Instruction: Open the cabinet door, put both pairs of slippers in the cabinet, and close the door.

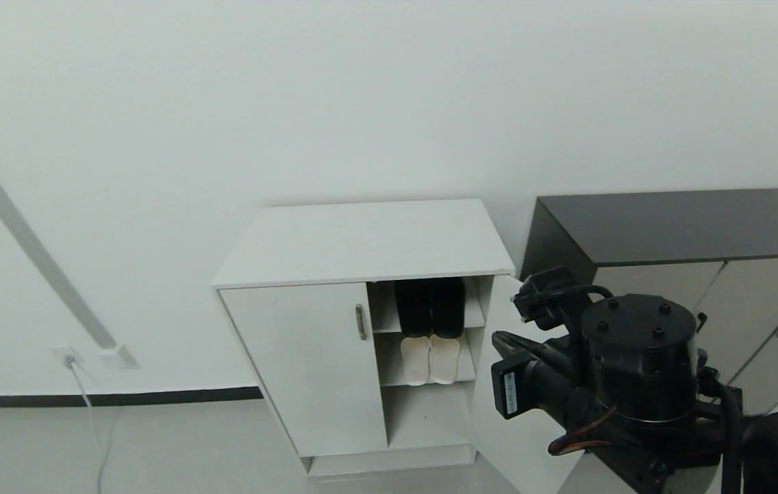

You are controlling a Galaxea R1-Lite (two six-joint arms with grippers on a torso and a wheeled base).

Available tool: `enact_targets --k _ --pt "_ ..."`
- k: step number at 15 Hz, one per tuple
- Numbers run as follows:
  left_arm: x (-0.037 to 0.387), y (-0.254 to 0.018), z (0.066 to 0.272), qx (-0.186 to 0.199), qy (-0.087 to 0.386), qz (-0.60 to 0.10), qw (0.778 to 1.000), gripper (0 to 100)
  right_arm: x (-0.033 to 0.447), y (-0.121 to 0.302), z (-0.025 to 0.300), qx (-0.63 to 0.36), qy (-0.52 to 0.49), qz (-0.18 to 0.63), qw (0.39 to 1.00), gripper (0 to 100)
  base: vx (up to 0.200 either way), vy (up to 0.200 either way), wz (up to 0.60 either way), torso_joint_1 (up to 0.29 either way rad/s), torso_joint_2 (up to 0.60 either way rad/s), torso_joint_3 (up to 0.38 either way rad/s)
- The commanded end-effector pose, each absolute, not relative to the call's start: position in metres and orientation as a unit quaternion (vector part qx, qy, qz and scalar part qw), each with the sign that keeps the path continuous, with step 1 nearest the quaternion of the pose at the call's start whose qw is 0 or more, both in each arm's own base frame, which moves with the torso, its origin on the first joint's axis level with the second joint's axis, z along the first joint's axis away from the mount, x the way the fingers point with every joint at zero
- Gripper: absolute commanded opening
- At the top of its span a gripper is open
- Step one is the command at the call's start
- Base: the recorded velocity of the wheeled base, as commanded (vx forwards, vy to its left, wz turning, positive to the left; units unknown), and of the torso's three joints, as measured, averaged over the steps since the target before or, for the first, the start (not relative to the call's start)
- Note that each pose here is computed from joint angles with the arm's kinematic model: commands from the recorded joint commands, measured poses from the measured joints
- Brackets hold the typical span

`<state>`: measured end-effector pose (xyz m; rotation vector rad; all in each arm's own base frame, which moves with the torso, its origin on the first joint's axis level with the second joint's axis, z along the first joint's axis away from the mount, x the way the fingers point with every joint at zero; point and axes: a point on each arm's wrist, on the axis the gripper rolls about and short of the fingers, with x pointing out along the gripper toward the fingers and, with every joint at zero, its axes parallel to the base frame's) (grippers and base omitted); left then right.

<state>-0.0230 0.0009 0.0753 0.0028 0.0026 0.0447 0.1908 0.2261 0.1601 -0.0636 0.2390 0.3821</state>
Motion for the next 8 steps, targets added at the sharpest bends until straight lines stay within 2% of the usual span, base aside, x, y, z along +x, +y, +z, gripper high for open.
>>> enact_targets --k 1,2,8 --pt "-0.0229 0.0009 0.0753 0.003 0.002 0.022 1.0 0 0.1917 0.2274 0.1571 -0.034 0.123 0.193 0.973 0 0.0 0.0 -0.6 0.012 0.0 -0.002" --pt "-0.0229 0.0009 0.0753 0.003 0.002 0.022 1.0 0 0.1917 0.2274 0.1563 -0.035 0.124 0.193 0.973 0 0.0 0.0 -0.6 0.017 0.0 0.002" --pt "-0.0229 0.0009 0.0753 0.004 0.002 0.022 1.0 0 0.1907 0.2262 0.1548 -0.035 0.124 0.194 0.973 0 0.0 0.0 0.0 0.0 0.0 0.0"
